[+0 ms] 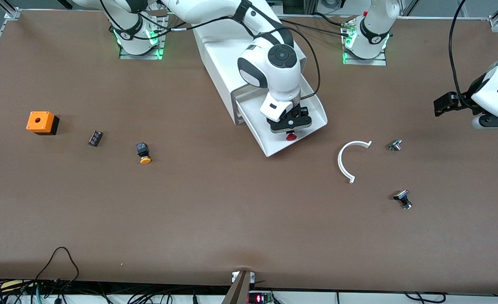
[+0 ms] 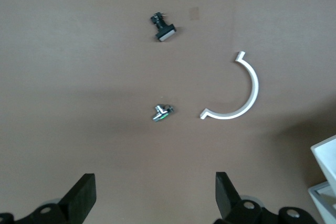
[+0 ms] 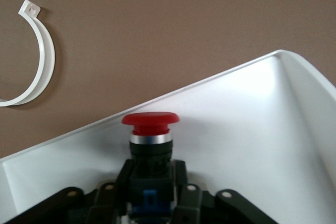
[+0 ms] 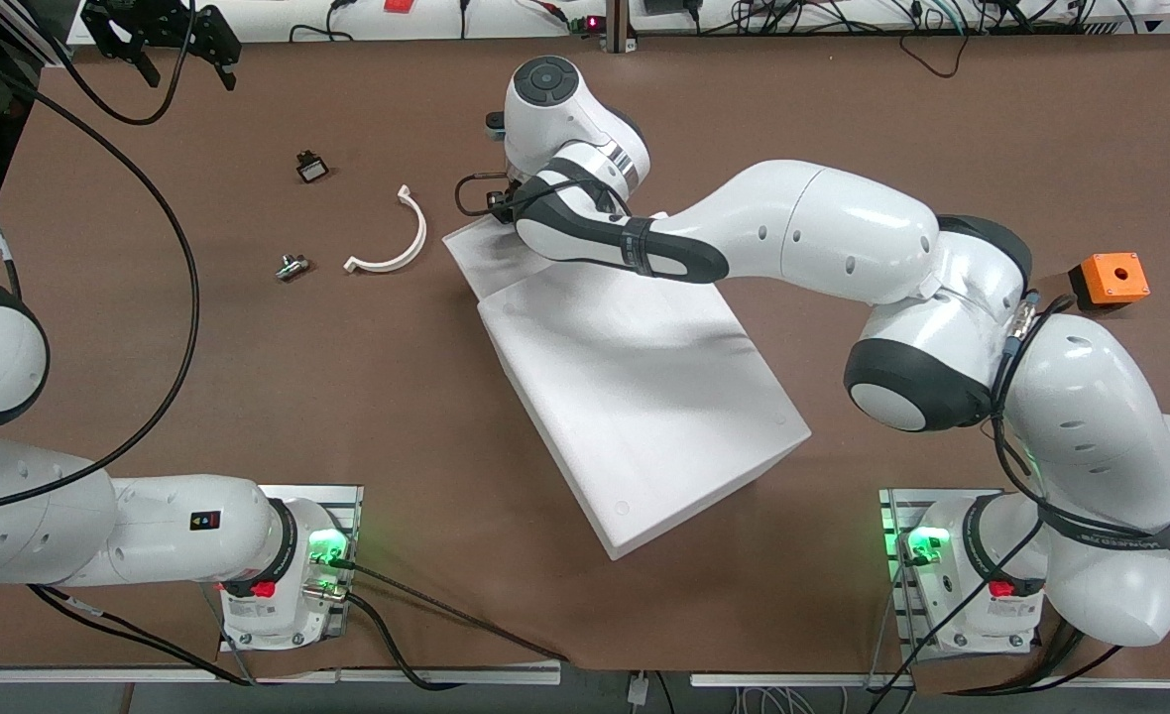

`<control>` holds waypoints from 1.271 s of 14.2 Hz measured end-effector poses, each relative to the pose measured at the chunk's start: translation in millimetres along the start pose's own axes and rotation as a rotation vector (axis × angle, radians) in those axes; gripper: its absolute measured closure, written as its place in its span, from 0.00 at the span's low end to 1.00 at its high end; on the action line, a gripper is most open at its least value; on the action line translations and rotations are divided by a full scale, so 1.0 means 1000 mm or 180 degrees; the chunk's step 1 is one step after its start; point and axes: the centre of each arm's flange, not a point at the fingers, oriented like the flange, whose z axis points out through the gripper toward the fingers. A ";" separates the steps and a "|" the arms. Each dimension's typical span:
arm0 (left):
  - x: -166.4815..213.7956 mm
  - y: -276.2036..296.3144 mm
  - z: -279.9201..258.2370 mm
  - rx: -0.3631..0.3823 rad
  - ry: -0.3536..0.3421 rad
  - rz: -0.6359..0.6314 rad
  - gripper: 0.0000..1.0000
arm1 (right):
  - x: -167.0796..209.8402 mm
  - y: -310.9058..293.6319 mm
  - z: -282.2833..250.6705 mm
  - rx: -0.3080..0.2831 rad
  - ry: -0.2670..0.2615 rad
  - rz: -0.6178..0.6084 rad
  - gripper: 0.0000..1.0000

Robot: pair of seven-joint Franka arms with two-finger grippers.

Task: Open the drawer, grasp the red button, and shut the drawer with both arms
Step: 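Grasp the red mushroom button in the drawer with the right gripper, then lift the button out with the right gripper while the left gripper approaches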

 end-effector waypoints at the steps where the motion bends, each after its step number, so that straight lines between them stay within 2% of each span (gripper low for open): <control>1: 0.000 -0.001 0.000 -0.0029 -0.0002 -0.0012 0.00 | 0.000 0.000 0.000 -0.0001 -0.0001 0.0000 0.67; 4: 0.001 -0.002 0.002 -0.0046 -0.0011 -0.0023 0.00 | 0.000 0.001 -0.001 -0.0019 -0.0017 0.0002 0.67; 8: 0.002 -0.003 0.002 -0.0047 -0.0012 -0.0026 0.00 | 0.004 0.010 -0.019 -0.0177 -0.0166 0.0038 0.67; 13: 0.002 -0.001 0.002 -0.0047 -0.0010 -0.0014 0.00 | 0.024 0.023 -0.110 -0.0222 -0.0207 0.0047 0.67; 16: 0.008 0.001 0.010 -0.0048 -0.0038 0.0014 0.00 | 0.038 0.045 -0.158 -0.0271 -0.0272 -0.0171 0.67; 18: 0.012 0.007 0.019 -0.0048 -0.0086 0.0022 0.00 | 0.062 0.086 -0.186 -0.0312 -0.0323 -0.0333 0.67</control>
